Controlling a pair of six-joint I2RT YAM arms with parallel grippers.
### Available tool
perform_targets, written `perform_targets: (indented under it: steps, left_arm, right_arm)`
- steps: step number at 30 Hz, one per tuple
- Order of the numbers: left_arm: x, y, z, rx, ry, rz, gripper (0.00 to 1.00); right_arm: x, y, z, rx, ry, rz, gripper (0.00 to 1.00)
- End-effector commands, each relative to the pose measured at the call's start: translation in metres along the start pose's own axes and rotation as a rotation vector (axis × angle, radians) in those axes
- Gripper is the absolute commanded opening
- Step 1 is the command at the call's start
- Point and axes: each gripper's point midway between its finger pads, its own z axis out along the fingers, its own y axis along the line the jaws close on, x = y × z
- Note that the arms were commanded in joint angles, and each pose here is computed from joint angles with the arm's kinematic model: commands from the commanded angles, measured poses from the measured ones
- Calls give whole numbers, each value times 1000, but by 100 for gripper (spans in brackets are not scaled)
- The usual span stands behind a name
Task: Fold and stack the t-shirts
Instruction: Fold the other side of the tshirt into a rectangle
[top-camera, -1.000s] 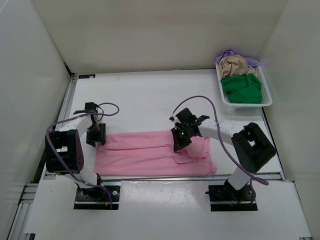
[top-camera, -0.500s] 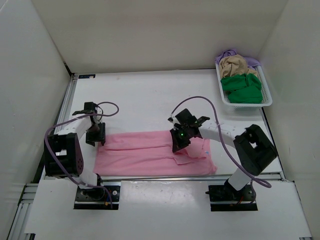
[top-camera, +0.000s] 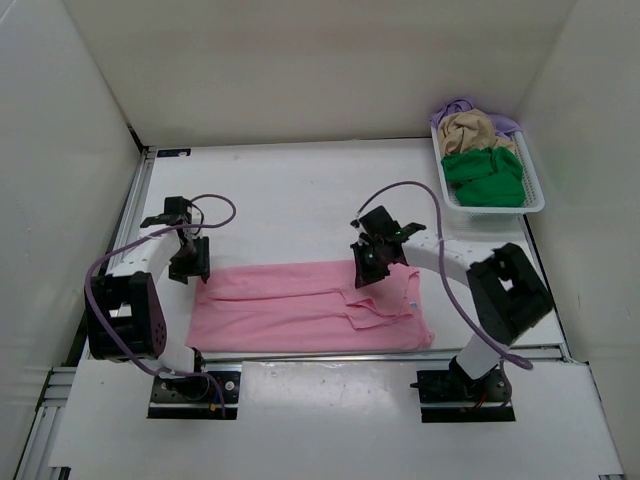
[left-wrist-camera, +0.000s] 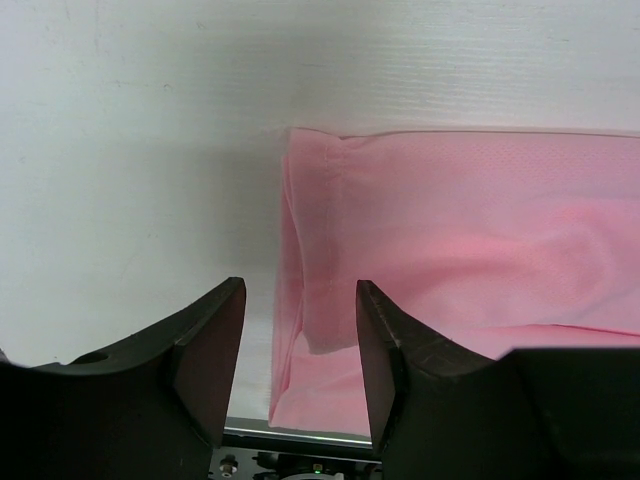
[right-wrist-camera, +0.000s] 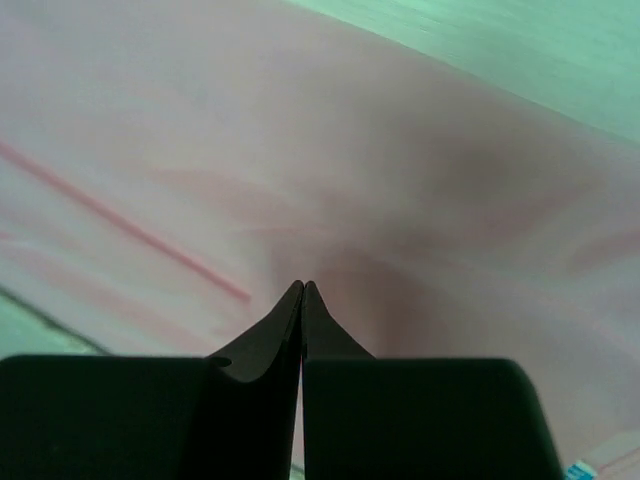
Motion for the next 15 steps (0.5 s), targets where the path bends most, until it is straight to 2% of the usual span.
perform_targets:
  steps: [1, 4, 9, 13, 15]
  left_arm:
    - [-8, 4, -9, -23, -37, 0, 59]
    - [-5, 4, -7, -23, -28, 1, 59]
    - [-5, 4, -7, -23, -28, 1, 59]
    - [-29, 3, -31, -43, -129, 16, 60]
    - [-50, -2, -59, -55, -232, 38, 62]
  right_arm:
    - [14, -12, 15, 65, 87, 16, 0]
    - [29, -5, 26, 43, 111, -33, 0]
    - [38, -7, 35, 49, 138, -27, 0]
    - [14, -9, 26, 108, 63, -34, 0]
    - [-3, -8, 10, 129, 1, -10, 0]
